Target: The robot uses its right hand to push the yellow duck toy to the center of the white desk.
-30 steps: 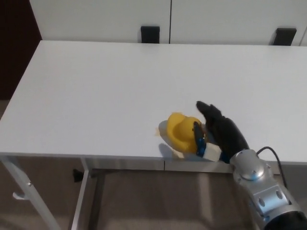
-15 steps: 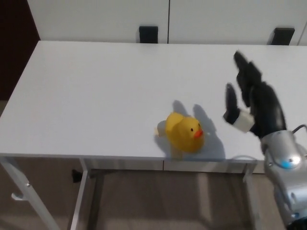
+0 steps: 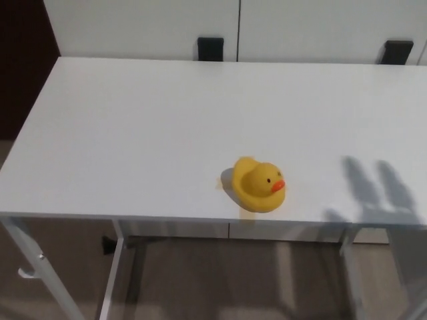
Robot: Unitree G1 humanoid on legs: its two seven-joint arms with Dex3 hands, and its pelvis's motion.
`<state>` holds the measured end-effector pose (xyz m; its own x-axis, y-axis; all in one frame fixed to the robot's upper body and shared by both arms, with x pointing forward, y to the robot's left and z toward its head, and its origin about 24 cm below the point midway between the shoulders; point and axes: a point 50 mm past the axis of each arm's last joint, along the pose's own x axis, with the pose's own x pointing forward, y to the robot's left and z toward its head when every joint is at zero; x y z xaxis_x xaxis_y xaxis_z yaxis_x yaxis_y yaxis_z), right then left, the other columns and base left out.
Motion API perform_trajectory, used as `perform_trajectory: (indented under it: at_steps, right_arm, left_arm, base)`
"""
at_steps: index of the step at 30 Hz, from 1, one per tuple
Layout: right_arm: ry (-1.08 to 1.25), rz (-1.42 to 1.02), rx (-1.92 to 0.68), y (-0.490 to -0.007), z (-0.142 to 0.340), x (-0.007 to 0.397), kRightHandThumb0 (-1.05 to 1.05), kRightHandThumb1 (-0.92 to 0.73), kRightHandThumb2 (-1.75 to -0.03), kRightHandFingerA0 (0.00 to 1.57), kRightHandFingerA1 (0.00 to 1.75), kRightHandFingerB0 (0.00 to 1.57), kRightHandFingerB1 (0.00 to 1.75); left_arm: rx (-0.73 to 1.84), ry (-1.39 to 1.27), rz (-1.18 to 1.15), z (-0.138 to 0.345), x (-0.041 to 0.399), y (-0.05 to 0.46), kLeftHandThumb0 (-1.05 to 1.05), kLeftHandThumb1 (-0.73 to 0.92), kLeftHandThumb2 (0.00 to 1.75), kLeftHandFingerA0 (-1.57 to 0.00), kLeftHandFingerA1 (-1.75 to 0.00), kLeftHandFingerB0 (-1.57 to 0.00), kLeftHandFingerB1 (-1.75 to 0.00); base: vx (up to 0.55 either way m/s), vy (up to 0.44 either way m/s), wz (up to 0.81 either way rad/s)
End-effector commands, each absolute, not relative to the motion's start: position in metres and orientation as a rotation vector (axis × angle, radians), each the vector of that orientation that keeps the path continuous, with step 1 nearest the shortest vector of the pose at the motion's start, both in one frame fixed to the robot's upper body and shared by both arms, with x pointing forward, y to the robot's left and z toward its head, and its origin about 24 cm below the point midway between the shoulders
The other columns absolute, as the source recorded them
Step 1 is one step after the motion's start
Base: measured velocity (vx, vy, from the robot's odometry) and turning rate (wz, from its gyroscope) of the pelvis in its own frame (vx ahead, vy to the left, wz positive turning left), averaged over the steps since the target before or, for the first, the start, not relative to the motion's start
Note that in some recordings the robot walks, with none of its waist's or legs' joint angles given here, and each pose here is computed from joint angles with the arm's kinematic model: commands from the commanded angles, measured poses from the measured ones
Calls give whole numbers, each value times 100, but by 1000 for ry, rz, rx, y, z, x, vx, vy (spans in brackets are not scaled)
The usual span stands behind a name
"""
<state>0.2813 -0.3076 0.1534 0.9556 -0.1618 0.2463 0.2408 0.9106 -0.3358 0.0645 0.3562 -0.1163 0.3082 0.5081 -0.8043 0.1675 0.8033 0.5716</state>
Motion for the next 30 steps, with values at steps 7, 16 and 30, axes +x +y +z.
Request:
perform_trajectory:
  at_steps: [7, 16, 30]
  right_arm:
    - [282, -740, -454, -464, 63, 116, -58, -54, -88, 15, 59, 5, 51]
    - [466, -935, -366, -460, 5, 55, -1, -36, -101, 56, 73, 36, 63]
    - [797, -398, -504, -424, -38, 53, -6, -38, -92, 95, 49, 77, 46]
  left_arm:
    - [649, 1225, 272, -110, 66, 364, -14, 58, 88, -90, -87, -94, -93]
    - [636, 1213, 292, -108, 67, 368, -16, 51, 100, -90, -91, -96, -96]
    - [661, 1214, 292, -103, 69, 374, -15, 62, 81, -88, -83, -90, -86]
  base:
    - [0, 0, 0]
    - [0, 0, 0]
    - [0, 0, 0]
